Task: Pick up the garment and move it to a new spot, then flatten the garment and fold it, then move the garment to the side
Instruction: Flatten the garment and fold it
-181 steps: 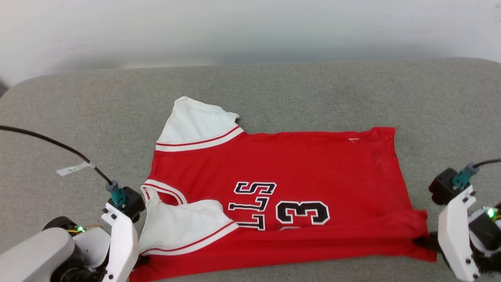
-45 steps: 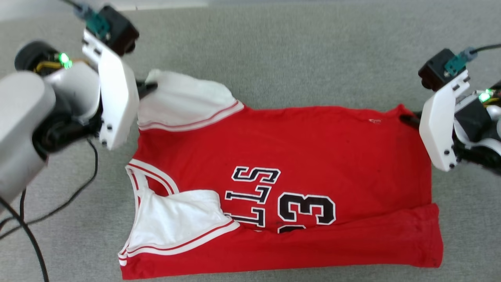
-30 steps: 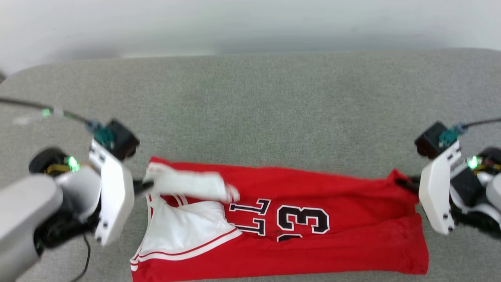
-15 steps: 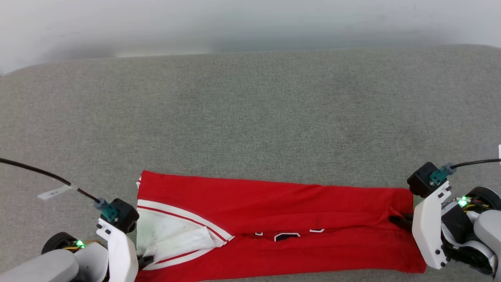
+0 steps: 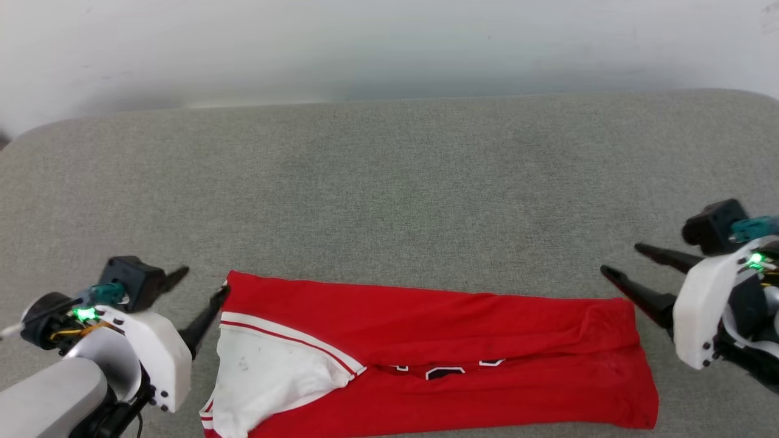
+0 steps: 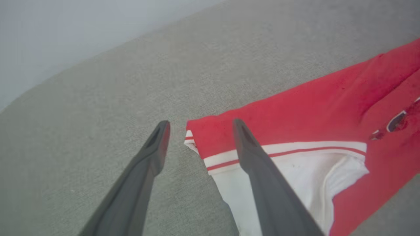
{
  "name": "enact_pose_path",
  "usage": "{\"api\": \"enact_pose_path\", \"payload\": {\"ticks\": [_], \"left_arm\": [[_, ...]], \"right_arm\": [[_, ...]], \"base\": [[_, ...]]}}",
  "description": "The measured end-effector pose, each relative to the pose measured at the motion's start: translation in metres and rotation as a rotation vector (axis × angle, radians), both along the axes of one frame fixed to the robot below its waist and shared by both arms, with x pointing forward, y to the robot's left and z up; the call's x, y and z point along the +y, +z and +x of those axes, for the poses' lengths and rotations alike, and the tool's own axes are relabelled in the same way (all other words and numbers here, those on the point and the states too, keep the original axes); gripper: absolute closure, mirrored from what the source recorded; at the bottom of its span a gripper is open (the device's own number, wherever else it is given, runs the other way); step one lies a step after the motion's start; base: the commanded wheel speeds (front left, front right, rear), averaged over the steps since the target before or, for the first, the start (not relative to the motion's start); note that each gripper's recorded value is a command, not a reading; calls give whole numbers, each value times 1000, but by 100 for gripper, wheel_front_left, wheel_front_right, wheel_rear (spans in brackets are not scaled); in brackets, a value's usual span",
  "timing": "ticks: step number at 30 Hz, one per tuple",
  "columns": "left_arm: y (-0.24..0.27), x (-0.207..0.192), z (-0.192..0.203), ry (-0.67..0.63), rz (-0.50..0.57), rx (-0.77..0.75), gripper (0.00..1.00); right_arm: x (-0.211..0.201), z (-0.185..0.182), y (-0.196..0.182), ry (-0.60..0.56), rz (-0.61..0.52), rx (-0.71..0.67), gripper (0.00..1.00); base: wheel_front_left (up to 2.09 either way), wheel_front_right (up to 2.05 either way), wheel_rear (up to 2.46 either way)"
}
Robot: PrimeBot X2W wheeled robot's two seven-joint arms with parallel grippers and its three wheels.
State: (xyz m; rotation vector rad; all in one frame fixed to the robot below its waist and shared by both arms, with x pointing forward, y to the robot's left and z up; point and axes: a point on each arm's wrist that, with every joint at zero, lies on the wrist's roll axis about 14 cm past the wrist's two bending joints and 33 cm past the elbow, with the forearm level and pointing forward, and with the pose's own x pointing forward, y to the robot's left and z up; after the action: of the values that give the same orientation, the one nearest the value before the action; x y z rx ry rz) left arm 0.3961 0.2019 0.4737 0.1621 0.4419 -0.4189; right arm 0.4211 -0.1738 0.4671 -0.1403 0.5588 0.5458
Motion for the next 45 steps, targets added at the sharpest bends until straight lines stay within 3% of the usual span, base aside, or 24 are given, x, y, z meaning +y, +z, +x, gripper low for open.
{"api": "enact_pose_path", "payload": {"ticks": [7,8,15,25,34,35,36,45], "left_arm": [[34,15,21,176,-16,-265,0],[50,23,30,266,-16,-353,0],[67,33,26,418,-23,-505,0],[62,42,-3,554,-12,-594,0],[54,40,-28,614,6,-615,0],[53,40,-30,619,11,-613,0],[51,39,-32,625,9,-609,0],[40,31,-44,644,4,-581,0]], "right_arm": [[-32,17,16,-166,104,-106,0],[-45,16,3,-248,138,-84,0],[-51,-7,-47,-376,205,79,0],[-15,-51,-95,-415,345,368,0],[10,-63,-106,-378,375,453,0],[11,-63,-106,-373,373,455,54],[12,-63,-107,-371,370,455,100],[14,-64,-104,-355,356,453,100]], "base": [[0,0,0],[0,0,0],[0,0,0],[0,0,0],[0,0,0],[0,0,0],[0,0,0],[0,0,0]]}}
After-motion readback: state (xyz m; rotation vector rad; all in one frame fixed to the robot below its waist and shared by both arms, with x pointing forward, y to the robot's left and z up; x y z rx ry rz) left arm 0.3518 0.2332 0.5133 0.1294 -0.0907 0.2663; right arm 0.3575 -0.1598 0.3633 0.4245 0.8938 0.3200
